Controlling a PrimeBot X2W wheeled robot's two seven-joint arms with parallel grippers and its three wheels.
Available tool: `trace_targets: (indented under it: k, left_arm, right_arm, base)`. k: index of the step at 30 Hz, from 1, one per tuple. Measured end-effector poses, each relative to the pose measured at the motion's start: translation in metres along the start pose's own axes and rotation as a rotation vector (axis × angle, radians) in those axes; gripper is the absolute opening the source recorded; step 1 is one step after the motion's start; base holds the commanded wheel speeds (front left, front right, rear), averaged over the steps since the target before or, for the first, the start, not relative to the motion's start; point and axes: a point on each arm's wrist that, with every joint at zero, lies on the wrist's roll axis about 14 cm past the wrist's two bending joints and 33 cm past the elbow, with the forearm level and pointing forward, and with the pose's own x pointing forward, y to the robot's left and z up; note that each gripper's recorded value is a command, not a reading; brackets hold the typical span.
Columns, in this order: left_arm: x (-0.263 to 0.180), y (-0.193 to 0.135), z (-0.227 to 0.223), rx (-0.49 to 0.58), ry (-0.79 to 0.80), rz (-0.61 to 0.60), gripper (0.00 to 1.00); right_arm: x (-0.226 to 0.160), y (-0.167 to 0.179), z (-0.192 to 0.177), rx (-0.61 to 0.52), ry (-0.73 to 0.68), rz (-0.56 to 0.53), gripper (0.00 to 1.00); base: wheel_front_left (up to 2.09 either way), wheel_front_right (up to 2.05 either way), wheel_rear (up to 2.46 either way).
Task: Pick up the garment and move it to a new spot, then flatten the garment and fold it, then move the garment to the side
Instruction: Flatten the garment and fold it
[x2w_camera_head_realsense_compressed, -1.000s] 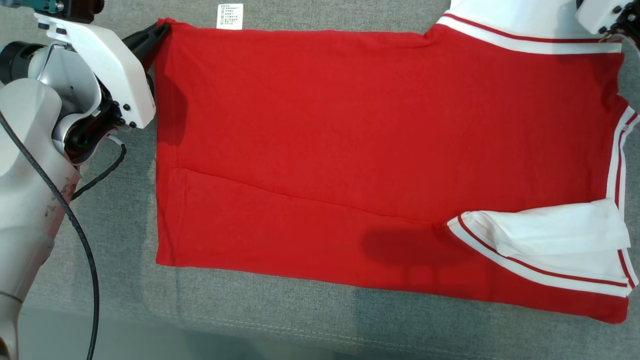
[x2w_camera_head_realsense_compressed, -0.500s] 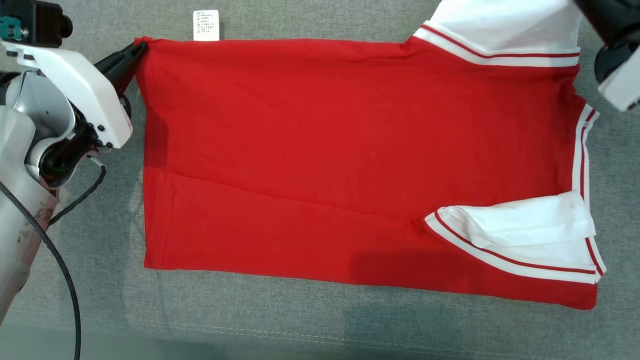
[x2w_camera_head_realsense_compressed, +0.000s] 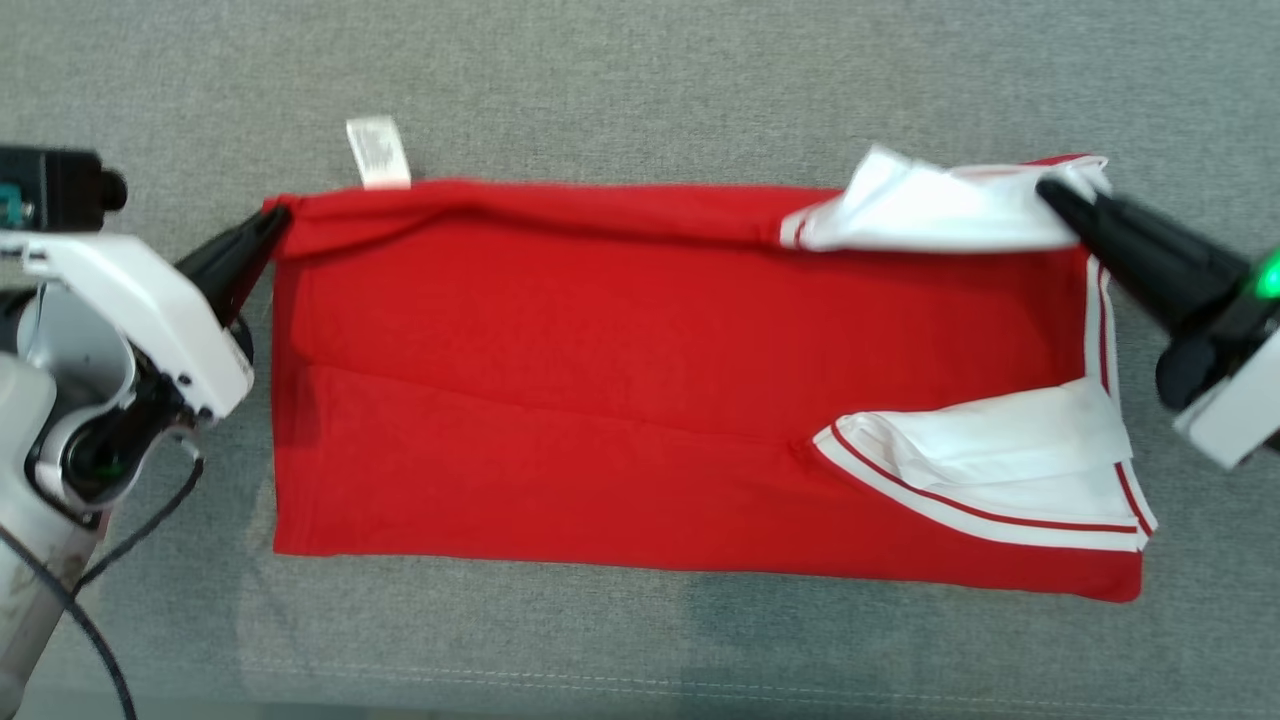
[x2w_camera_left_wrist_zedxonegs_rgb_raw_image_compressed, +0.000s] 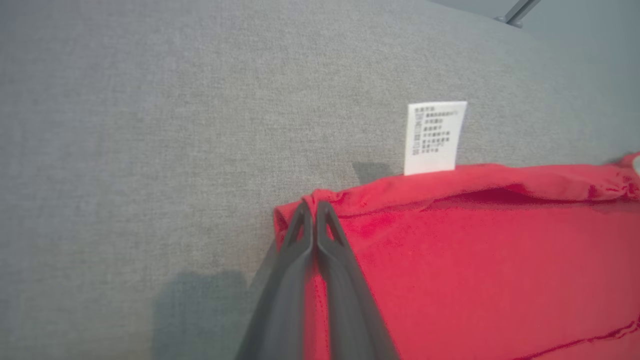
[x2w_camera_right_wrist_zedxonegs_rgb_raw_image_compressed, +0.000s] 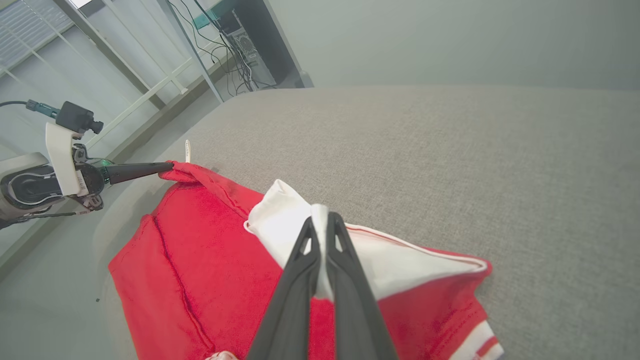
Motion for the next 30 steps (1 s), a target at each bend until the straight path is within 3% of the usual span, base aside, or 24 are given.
trace_targets:
  k: [15, 16, 17, 18, 19, 21, 22, 23, 24, 30]
  left_arm:
    - [-0.024, -0.005, -0.04, -0.193, 0.012, 0.017, 0.0]
    - [-0.025, -0.006, -0.042, -0.205, 0.016, 0.015, 0.0]
    - [-0.026, -0.006, -0.044, -0.212, 0.015, 0.015, 0.0]
    - [-0.027, -0.005, -0.046, -0.221, 0.016, 0.022, 0.0]
    - [-0.028, -0.005, -0.048, -0.231, 0.018, 0.023, 0.0]
    - [-0.032, -0.005, -0.05, -0.245, 0.015, 0.032, 0.0]
    - [-0.033, -0.005, -0.051, -0.248, 0.014, 0.033, 0.13]
    - [-0.035, -0.004, -0.052, -0.252, 0.01, 0.037, 0.42]
    - [-0.036, -0.004, -0.051, -0.255, -0.002, 0.042, 1.0]
    - [-0.047, 0.001, -0.045, -0.256, -0.078, 0.07, 1.0]
  right_arm:
    - [-0.046, 0.028, -0.065, 0.207, 0.069, -0.04, 0.0]
    - [-0.047, 0.029, -0.068, 0.213, 0.072, -0.042, 0.09]
    - [-0.048, 0.03, -0.071, 0.214, 0.077, -0.043, 0.32]
    - [-0.048, 0.031, -0.073, 0.219, 0.079, -0.044, 0.4]
    - [-0.05, 0.03, -0.078, 0.224, 0.085, -0.054, 0.4]
    - [-0.055, 0.027, -0.086, 0.228, 0.104, -0.075, 1.0]
    - [-0.058, 0.028, -0.09, 0.236, 0.114, -0.08, 1.0]
    - [-0.06, 0.029, -0.095, 0.241, 0.126, -0.084, 1.0]
    - [-0.063, 0.03, -0.098, 0.244, 0.133, -0.088, 1.0]
    - [-0.073, 0.04, -0.105, 0.28, 0.141, -0.097, 1.0]
  base:
    - [0.0, 0.0, 0.0]
    - [0.0, 0.0, 0.0]
    - [0.0, 0.0, 0.0]
    - [0.0, 0.0, 0.0]
    - [0.0, 0.0, 0.0]
    - [0.0, 0.0, 0.0]
    - [0.0, 0.0, 0.0]
    - [0.0, 0.0, 0.0]
    - [0.0, 0.0, 0.0]
    - [0.0, 0.0, 0.0]
